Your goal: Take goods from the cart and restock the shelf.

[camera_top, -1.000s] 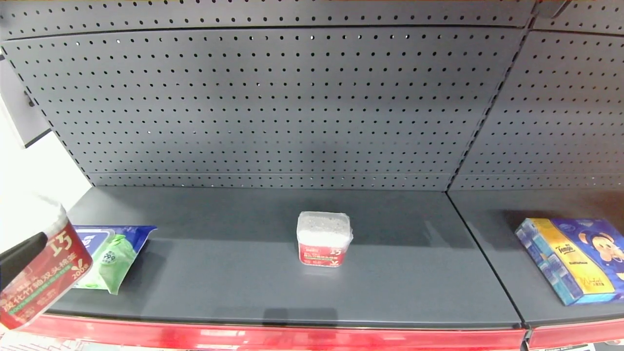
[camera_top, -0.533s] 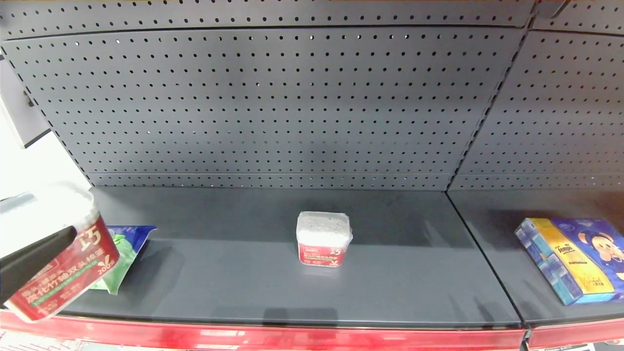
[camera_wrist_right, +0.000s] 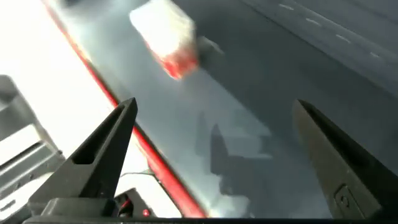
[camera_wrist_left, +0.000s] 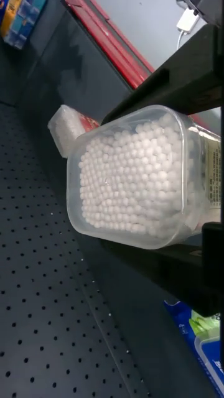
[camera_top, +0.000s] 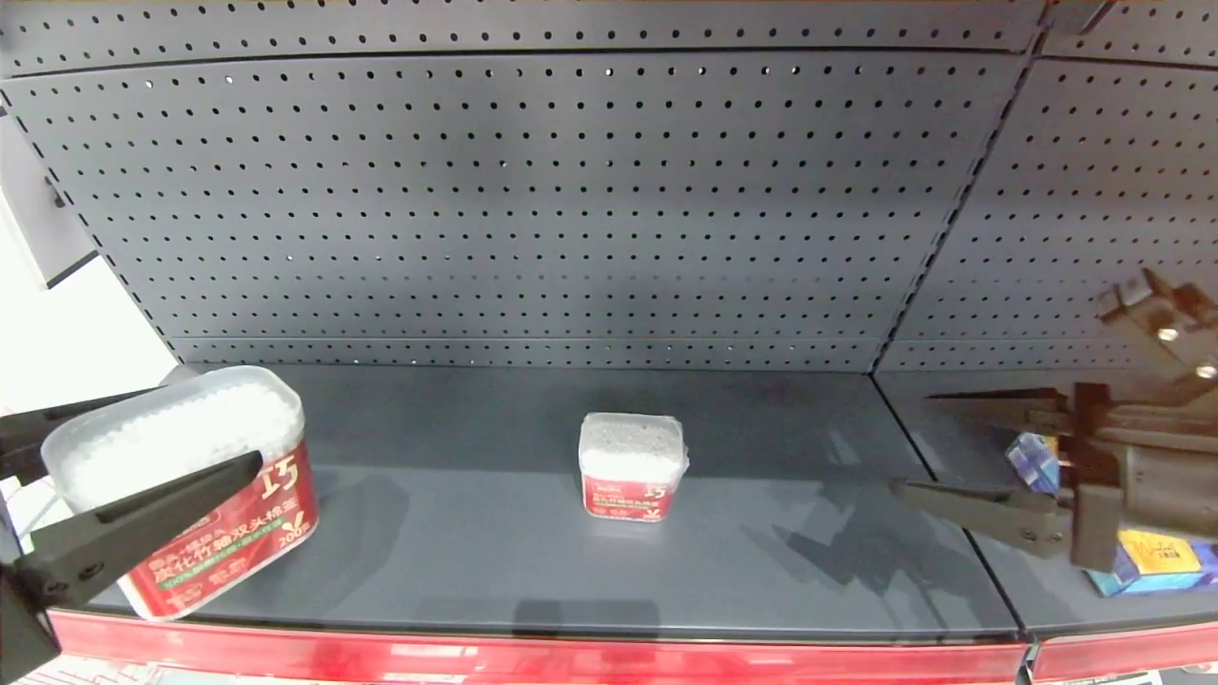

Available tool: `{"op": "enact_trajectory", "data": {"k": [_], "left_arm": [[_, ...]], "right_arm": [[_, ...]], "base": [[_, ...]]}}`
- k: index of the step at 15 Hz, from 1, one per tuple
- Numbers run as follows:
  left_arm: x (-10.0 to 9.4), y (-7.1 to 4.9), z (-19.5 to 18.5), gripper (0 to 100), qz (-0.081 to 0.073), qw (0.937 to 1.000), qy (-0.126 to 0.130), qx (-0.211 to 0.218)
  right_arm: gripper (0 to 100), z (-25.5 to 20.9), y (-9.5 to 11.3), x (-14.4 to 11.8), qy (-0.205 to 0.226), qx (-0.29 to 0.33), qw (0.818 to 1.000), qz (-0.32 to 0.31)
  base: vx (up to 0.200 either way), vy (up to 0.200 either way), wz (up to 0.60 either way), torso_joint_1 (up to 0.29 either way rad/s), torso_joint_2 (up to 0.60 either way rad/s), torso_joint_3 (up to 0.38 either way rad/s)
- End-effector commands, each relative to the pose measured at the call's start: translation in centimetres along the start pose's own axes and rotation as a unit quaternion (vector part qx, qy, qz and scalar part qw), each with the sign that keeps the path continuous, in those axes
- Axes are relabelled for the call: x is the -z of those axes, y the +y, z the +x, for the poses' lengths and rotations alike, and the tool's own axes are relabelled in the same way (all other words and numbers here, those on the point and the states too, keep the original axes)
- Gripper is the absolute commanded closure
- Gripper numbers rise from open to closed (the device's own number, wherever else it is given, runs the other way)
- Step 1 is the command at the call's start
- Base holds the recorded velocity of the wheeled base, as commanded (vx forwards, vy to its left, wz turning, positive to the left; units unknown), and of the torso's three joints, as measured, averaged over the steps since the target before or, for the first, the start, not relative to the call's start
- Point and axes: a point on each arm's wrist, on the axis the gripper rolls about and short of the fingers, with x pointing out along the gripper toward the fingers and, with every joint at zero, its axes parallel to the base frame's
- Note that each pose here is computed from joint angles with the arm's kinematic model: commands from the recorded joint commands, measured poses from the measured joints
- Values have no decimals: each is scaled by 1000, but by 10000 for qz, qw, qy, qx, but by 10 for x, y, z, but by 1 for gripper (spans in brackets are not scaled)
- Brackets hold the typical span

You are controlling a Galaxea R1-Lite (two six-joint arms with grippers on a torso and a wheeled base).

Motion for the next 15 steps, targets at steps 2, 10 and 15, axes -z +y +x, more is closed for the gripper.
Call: {"op": "enact_trajectory", "data": {"k": [2,10,15], "left_arm": [[-2,4,10,100,-43,9999,117,4],[-7,5,12,100,-20,10000,68,-12],[-7,6,14,100,-31,9999,109,-37]], "right_arm": [[0,70,-23,3,351,-848,9958,-70],[0,129,-19,6,515,-1566,9839,-688],[0,161,-25,5,493,-1689,9788,-1048]], "base": [[0,0,0,0,0,0],[0,0,0,0,0,0],[0,0,0,0,0,0]]}}
